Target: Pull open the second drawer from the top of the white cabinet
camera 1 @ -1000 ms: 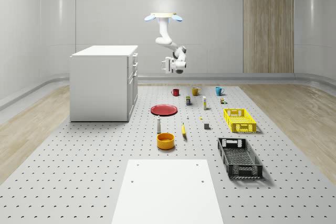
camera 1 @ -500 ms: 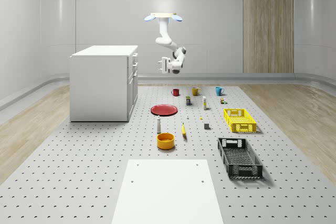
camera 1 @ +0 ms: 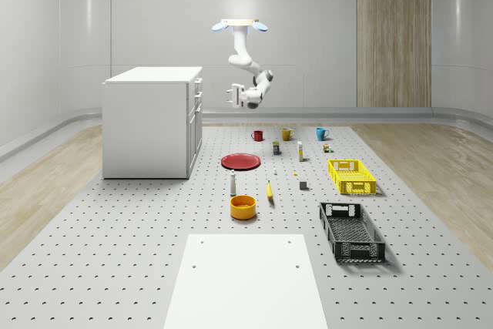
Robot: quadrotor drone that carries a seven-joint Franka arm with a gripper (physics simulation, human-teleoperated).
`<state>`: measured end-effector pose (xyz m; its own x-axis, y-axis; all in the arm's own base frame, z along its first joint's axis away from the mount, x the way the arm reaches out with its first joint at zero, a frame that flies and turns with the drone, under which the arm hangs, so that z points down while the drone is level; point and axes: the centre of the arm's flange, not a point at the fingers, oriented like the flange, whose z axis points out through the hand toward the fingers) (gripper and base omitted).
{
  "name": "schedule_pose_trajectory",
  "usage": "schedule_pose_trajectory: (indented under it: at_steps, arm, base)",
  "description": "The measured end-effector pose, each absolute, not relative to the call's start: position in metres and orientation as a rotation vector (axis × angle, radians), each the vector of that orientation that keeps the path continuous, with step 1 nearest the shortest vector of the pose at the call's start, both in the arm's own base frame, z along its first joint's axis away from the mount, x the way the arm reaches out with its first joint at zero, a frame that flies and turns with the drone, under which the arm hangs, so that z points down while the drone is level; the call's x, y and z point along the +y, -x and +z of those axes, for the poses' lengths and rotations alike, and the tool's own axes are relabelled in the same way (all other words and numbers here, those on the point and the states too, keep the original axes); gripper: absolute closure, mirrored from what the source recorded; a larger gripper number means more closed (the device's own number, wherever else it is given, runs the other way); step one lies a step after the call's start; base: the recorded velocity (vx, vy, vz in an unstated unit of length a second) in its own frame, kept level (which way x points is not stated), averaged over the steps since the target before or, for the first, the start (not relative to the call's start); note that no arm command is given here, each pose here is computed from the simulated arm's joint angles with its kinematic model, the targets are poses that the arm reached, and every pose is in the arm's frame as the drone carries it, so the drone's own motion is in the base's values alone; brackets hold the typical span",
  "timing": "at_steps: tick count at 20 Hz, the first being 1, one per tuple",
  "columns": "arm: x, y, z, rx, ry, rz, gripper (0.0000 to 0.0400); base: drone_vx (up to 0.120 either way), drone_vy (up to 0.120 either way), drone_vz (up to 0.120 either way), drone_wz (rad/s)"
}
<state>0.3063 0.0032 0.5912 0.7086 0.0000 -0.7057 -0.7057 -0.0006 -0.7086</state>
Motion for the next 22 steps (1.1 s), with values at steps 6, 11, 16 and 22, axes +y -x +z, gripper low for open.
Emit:
schedule_pose_trajectory:
  at_steps: [6, 11, 16, 22]
  arm:
    - [0.036, -0.3061, 0.591, 0.612, 1.483, 0.613, 0.01]
    - [0.064, -0.3059, 0.591, 0.612, 1.483, 0.613, 0.01]
    - [0.089, -0.306, 0.591, 0.612, 1.483, 0.613, 0.01]
    - [0.116, -0.3061, 0.591, 0.611, 1.483, 0.613, 0.01]
  base:
    - [0.0, 0.0, 0.0, 0.0]
    - [0.0, 0.0, 0.0, 0.0]
    - [0.0, 0.0, 0.0, 0.0]
    - [0.0, 0.0, 0.0, 0.0]
